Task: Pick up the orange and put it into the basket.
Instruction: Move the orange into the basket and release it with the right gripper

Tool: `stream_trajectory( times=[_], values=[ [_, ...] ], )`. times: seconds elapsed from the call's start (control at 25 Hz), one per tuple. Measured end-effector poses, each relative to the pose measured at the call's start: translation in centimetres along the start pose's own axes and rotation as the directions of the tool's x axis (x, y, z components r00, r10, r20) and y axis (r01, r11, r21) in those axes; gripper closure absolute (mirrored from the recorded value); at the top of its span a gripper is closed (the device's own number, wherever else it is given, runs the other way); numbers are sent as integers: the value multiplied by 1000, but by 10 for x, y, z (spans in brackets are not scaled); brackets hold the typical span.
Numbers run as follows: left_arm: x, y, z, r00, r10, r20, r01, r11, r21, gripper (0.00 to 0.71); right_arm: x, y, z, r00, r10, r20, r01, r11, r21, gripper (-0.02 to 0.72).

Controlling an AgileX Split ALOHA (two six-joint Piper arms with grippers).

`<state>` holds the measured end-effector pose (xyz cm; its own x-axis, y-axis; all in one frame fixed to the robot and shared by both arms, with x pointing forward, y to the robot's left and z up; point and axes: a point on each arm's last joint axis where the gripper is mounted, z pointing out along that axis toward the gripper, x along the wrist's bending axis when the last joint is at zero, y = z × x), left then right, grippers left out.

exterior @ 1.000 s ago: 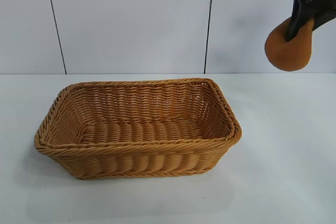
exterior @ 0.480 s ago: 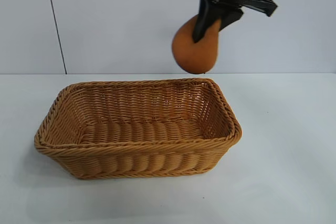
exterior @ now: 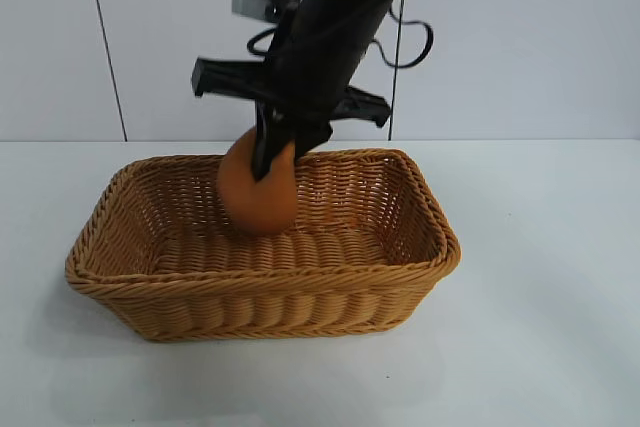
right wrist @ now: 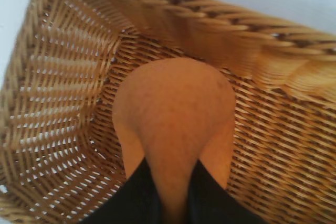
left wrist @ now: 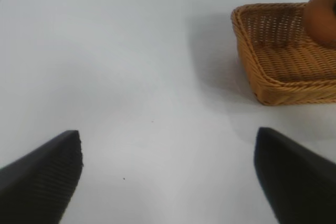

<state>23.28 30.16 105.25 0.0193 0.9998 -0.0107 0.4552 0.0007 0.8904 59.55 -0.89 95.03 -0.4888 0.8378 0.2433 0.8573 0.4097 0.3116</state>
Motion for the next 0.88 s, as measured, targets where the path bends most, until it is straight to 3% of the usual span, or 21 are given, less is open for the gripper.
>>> stream_trajectory(
  times=[0.16,0.32,0.44,0.56,0.6,0.68,0.88],
  values=[
    [0,0,0,1000,0,0,0,1000,0,76,-4,-8,31,999,35,13,-36,997,68,681],
    [0,0,0,1000,0,0,0,1000,0,76,-3,-6,27,999,45,14,-46,997,54,673],
    [0,0,0,1000,0,0,0,1000,0,76,-3,-6,22,999,35,22,-36,998,54,516],
    [0,0,0,1000,0,0,0,1000,0,76,-2,-6,14,999,22,28,-24,998,60,170],
    [0,0,0,1000,0,0,0,1000,0,76,-2,-6,11,999,14,33,-16,998,62,105],
    [0,0,0,1000,0,0,0,1000,0,76,-1,-5,1,999,-7,48,4,998,58,46],
    [0,0,0,1000,0,0,0,1000,0,76,3,-1,-36,995,-60,85,58,998,27,15]
  ],
)
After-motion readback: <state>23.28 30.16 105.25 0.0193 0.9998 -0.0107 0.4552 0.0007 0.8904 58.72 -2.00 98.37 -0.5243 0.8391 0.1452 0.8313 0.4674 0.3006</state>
